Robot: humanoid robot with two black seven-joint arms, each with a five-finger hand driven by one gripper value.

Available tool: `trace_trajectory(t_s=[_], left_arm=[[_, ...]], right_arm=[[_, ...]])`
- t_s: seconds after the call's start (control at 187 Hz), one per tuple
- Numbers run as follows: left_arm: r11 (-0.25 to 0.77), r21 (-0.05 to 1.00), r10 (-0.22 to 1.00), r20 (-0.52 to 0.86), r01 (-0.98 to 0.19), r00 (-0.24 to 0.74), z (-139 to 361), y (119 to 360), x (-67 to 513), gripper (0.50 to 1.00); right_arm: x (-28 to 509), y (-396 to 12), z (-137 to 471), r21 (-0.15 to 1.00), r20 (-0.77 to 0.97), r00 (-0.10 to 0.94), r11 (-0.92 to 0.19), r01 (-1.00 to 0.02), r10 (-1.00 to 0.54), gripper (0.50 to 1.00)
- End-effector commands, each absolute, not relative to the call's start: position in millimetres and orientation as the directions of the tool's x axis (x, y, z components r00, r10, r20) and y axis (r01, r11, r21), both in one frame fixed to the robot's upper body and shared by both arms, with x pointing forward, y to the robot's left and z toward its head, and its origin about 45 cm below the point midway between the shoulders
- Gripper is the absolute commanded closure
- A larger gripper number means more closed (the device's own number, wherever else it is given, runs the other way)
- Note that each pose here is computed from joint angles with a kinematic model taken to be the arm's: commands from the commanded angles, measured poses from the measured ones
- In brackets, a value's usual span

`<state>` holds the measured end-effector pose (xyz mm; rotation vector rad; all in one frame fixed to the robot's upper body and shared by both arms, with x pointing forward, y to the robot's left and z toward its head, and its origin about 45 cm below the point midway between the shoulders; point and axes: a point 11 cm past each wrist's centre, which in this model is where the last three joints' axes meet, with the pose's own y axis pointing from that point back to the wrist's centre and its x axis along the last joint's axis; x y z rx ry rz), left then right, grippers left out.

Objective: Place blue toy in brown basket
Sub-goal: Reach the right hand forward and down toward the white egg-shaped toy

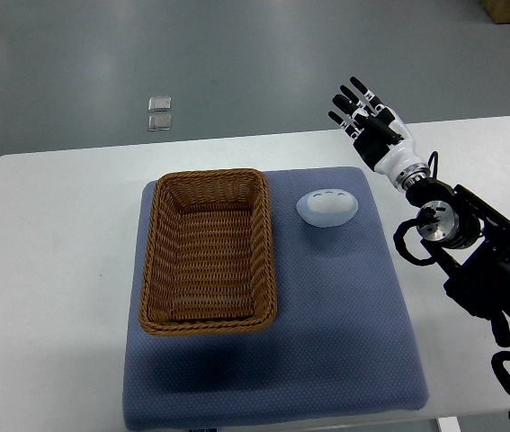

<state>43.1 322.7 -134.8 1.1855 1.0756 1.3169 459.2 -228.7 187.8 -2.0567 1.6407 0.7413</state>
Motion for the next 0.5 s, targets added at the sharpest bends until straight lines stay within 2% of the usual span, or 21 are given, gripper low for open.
trace_trajectory(t_s=[0.0,0.38,0.493], left_arm=[[-0.085,0.990,0.996,0.086,-0.117,0.004,-135,324,43,0.500],[-0.089,0.989,0.996,0.090,-0.117,0.001,-135,325,43,0.500],[-0.088,0.989,0.996,0.089,-0.117,0.001,-135,324,43,0.500]], right_arm=[[459,-228,188,0.013,-0.631,0.168,-0.227,-0.974,-0.758,0.599],[462,-229,196,-0.002,-0.609,0.190,-0.238,-0.971,-0.770,0.599],[469,-225,210,-0.020,-0.551,0.240,-0.275,-0.961,-0.799,0.599]])
